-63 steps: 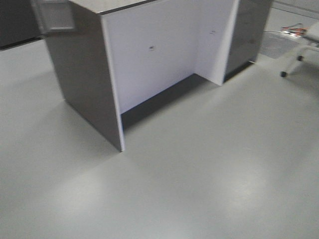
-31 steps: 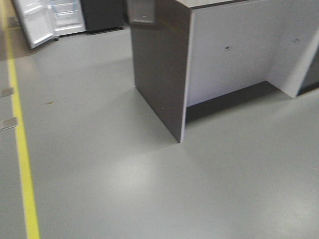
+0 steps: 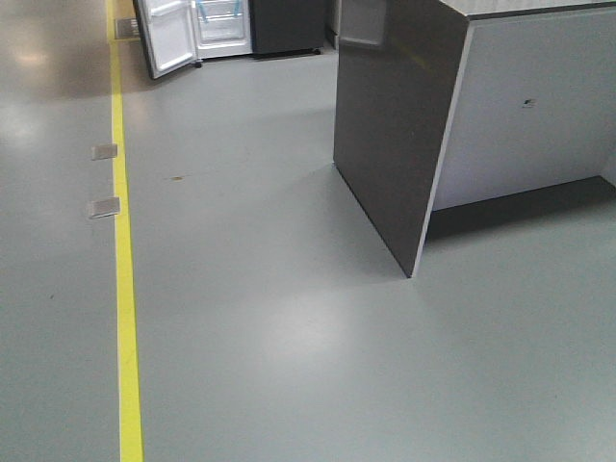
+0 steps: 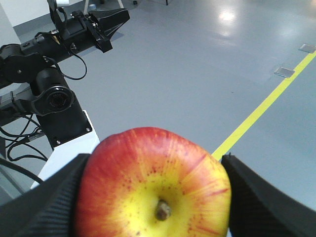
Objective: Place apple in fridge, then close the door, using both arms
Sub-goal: 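Drive the base away from the counter holding the apple in the right gripper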
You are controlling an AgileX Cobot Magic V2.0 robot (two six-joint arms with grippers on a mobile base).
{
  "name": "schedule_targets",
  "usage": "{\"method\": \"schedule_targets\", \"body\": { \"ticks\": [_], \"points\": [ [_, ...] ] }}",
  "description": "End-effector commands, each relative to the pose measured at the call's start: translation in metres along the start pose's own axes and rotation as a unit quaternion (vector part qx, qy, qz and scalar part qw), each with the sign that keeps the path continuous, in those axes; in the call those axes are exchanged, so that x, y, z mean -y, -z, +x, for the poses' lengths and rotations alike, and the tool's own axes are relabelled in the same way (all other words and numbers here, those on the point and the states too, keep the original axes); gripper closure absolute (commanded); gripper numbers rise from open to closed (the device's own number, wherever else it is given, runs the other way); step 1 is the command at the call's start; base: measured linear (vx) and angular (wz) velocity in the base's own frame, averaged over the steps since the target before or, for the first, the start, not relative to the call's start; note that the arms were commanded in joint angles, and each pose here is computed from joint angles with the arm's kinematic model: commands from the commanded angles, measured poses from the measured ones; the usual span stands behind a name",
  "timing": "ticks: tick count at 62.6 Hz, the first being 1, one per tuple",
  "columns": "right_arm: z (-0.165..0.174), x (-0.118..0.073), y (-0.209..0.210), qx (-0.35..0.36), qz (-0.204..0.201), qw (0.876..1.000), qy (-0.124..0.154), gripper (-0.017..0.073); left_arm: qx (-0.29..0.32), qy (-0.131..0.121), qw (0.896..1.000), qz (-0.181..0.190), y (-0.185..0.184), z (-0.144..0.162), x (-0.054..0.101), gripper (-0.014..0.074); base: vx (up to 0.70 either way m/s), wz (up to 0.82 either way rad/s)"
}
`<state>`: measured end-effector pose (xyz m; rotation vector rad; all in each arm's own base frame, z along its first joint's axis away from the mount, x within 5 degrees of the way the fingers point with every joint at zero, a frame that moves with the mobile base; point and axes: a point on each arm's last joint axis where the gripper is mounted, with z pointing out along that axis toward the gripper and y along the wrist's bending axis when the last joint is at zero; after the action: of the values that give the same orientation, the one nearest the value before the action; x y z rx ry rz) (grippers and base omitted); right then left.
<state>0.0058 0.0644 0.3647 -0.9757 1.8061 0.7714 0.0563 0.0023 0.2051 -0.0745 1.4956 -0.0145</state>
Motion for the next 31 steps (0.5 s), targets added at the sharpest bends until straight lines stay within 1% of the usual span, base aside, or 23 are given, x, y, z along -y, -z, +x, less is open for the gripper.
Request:
{"method": "schedule_targets", "body": {
  "ticks": [1,13,31],
  "points": [
    [-0.0129,-0.0017,0.0038,0.041,0.0,0.999,-0.002,0.0141,0.035,0.011,0.999,0.003,0.0009,-0.0006,0.0001,0.06,-0.04,0.16],
    [-0.0128,-0.002,0.004,0.042,0.0,0.999,-0.001,0.0141,0.035,0.011,0.999,0.003,0.0009,-0.0006,0.0001,0.06,-0.01,0.06],
    [-0.0125,-0.0024,0.0042,0.041,-0.001,0.999,-0.001,0.0141,0.035,0.011,0.999,0.003,0.0009,-0.0006,0.0001,0.06,0.05,-0.12]
  ]
}}
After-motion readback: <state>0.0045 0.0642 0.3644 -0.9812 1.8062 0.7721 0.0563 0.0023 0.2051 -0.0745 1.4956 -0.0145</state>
